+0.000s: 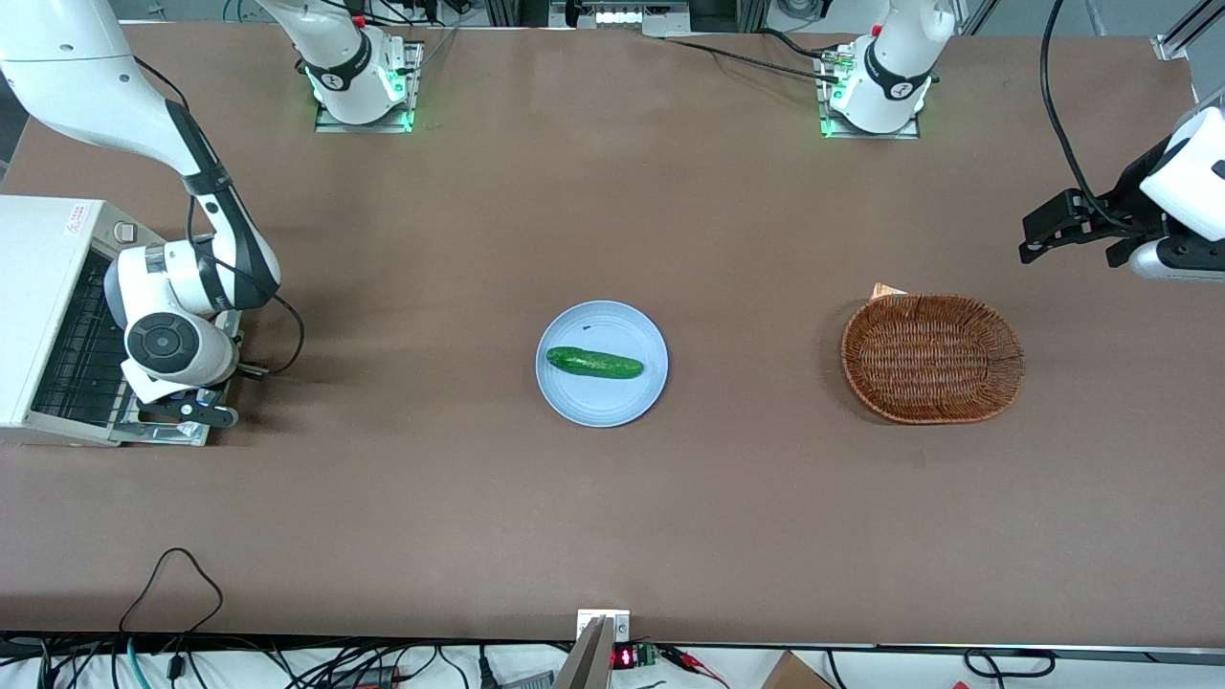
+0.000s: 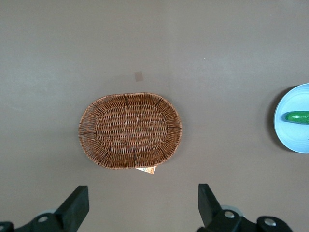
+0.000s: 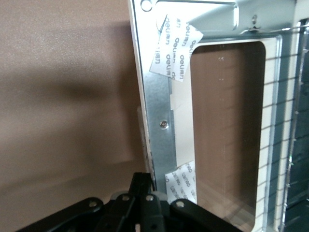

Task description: Open oven door with right arm only

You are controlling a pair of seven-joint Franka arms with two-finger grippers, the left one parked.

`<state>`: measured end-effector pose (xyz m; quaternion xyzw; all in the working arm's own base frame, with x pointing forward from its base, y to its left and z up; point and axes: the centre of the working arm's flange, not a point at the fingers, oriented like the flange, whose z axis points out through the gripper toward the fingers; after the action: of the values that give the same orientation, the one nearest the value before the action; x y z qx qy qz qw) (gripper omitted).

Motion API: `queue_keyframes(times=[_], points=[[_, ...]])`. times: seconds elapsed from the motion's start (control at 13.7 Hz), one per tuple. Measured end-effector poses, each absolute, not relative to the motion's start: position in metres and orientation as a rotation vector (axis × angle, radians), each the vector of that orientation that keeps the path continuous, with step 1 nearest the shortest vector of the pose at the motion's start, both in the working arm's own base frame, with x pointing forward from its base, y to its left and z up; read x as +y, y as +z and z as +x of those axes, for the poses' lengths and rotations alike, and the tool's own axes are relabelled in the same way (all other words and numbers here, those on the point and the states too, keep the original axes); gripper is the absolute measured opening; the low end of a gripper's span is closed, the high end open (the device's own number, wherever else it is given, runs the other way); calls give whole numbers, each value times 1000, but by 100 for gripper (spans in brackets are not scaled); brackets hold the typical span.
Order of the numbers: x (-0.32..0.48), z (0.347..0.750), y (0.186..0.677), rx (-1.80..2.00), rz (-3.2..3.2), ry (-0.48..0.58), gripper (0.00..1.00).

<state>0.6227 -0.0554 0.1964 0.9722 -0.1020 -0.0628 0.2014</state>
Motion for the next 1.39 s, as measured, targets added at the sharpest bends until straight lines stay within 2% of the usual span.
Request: queue_keyframes(times=[0.95, 1.17, 1.39], points=[[-50, 619, 178, -299, 2747, -202, 1], [-21, 624, 193, -327, 2814, -185, 1], [2, 629, 236, -374, 2863, -144, 1]])
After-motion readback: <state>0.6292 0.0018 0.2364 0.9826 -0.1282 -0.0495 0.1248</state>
